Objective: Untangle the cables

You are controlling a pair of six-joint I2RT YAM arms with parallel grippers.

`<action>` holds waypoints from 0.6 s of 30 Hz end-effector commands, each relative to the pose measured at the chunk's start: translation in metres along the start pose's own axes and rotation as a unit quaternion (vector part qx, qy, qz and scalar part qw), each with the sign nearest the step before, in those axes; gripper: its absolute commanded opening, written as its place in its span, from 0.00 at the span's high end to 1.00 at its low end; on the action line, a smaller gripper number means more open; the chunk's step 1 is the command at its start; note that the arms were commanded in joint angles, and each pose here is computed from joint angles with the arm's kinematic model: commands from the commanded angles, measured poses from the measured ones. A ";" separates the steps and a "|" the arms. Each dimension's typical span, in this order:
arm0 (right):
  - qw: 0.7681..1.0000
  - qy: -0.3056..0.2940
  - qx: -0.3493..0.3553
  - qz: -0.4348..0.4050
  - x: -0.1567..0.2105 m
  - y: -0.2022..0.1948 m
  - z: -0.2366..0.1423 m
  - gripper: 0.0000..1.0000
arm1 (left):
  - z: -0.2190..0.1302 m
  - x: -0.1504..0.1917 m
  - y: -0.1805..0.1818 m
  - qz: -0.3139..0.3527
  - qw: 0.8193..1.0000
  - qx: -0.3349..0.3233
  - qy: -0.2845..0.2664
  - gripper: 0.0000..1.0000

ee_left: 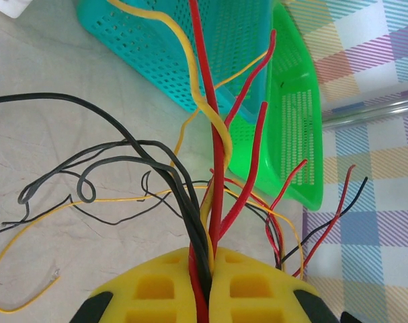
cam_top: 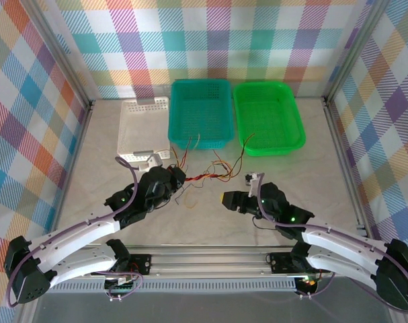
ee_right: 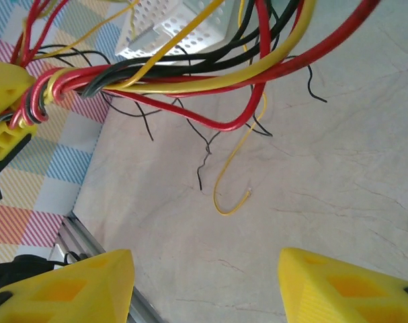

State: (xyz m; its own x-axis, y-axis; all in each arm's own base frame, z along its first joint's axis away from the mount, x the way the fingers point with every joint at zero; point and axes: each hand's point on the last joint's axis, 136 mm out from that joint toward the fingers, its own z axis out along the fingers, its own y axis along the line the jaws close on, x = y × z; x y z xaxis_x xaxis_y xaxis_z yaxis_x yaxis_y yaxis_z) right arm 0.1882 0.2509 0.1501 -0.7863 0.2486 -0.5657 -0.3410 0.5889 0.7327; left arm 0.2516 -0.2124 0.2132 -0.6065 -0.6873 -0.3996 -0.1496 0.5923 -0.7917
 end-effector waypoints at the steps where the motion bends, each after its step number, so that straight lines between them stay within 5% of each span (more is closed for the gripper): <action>1: 0.994 -0.085 -0.071 0.013 -0.032 0.029 -0.010 0.42 | -0.013 -0.006 -0.022 -0.026 0.999 0.034 -0.009 1.00; 18: 0.984 -0.135 -0.111 -0.037 -0.043 0.040 -0.017 0.46 | -0.036 -0.008 -0.055 -0.068 0.994 0.088 -0.002 1.00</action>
State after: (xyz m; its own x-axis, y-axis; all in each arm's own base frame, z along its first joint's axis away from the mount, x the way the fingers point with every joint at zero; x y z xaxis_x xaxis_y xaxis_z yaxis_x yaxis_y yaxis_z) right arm 0.2019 0.2496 0.1996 -0.6449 0.4307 -0.6313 -0.4549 0.4474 0.7700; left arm 0.2358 -0.2264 0.2339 -0.6255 -0.7121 -0.3189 -0.1359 0.5019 -0.8542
